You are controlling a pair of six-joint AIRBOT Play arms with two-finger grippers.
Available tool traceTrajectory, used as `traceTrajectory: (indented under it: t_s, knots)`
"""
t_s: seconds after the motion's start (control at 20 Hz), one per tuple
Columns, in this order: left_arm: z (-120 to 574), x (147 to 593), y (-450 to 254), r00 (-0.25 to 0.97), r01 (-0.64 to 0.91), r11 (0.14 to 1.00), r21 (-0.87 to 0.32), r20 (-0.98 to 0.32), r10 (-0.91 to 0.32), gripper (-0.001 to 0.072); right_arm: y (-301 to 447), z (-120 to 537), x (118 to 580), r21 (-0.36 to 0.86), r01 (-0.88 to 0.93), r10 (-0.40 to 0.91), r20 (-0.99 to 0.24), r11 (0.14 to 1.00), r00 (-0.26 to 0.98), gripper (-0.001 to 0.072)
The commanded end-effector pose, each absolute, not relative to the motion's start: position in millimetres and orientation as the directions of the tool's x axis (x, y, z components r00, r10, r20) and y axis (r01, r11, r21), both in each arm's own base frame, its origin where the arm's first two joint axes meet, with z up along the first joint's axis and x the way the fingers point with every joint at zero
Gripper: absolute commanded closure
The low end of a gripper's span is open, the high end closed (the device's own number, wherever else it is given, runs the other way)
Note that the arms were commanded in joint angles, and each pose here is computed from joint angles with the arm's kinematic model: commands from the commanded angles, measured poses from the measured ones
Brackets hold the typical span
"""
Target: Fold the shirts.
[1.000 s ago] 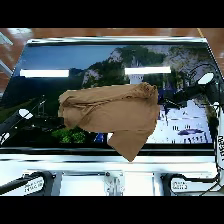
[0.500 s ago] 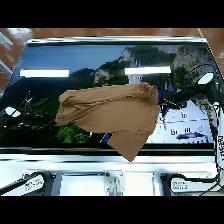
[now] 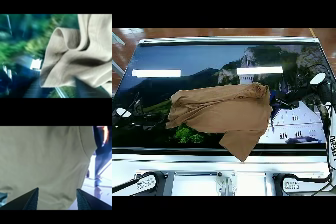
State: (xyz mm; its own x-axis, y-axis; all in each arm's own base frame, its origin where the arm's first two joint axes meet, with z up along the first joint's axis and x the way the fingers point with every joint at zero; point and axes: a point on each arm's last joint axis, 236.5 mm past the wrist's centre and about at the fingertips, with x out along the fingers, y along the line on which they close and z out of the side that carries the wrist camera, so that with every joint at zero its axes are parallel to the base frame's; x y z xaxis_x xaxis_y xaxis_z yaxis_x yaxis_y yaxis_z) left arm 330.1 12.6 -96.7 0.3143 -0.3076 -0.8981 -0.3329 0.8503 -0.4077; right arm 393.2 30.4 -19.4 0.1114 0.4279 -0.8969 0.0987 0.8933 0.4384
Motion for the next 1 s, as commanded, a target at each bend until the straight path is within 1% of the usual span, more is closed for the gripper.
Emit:
traceTrajectory:
  t_s: [0.0, 0.1, 0.25, 0.3, 0.4, 0.6, 0.7, 0.75, 0.8, 0.85, 0.9, 0.95]
  knots:
    - [-100, 329, 17, 0.311, -0.370, 0.829, -0.420, -0.897, -0.316, 0.0025, 32, -20, 383, 0.438, 0.095, 0.434, -0.899, 0.894, 0.067, 0.0120]
    - [-100, 319, 31, 0.298, -0.418, 0.801, -0.429, -0.897, -0.325, 0.0025, 32, -20, 382, 0.439, 0.093, 0.434, -0.898, 0.894, 0.065, 0.0120]
    - [-101, 310, 44, 0.289, -0.437, 0.786, -0.437, -0.896, -0.337, 0.0006, 32, -20, 384, 0.438, 0.092, 0.433, -0.898, 0.894, 0.074, 0.0120]
    - [-104, 310, 43, 0.285, -0.439, 0.783, -0.441, -0.895, -0.344, -0.0013, 32, -20, 385, 0.438, 0.093, 0.432, -0.899, 0.894, 0.076, 0.0120]
    - [-109, 314, 34, 0.284, -0.433, 0.766, -0.475, -0.878, -0.384, -0.0013, 32, -20, 385, 0.439, 0.093, 0.433, -0.898, 0.894, 0.075, 0.0120]
    - [-116, 331, 12, 0.325, -0.421, 0.704, -0.572, -0.820, -0.472, -0.0013, 34, -19, 384, 0.446, 0.095, 0.441, -0.895, 0.890, 0.070, 0.0121]
    - [-122, 332, 3, 0.309, -0.427, 0.690, -0.584, -0.812, -0.496, -0.0006, 34, -19, 384, 0.446, 0.098, 0.441, -0.895, 0.890, 0.071, 0.0121]
    - [-126, 331, -3, 0.297, -0.428, 0.687, -0.588, -0.809, -0.507, 0.0068, 34, -19, 383, 0.446, 0.098, 0.441, -0.895, 0.890, 0.070, 0.0121]
    - [-129, 330, -9, 0.284, -0.427, 0.684, -0.591, -0.806, -0.519, 0.0228, 34, -19, 383, 0.446, 0.098, 0.441, -0.895, 0.890, 0.067, 0.0120]
    - [-129, 331, -14, 0.278, -0.425, 0.681, -0.597, -0.802, -0.530, 0.0419, 32, -20, 381, 0.439, 0.098, 0.435, -0.898, 0.893, 0.059, 0.0114]
    - [-128, 331, -18, 0.277, -0.419, 0.680, -0.602, -0.798, -0.536, 0.0544, 29, -24, 376, 0.423, 0.098, 0.421, -0.906, 0.901, 0.041, 0.0030]
    - [-125, 332, -22, 0.279, -0.400, 0.678, -0.617, -0.786, -0.551, 0.0615, 27, -30, 366, 0.411, 0.103, 0.413, -0.911, 0.906, 0.005, 0.0030]
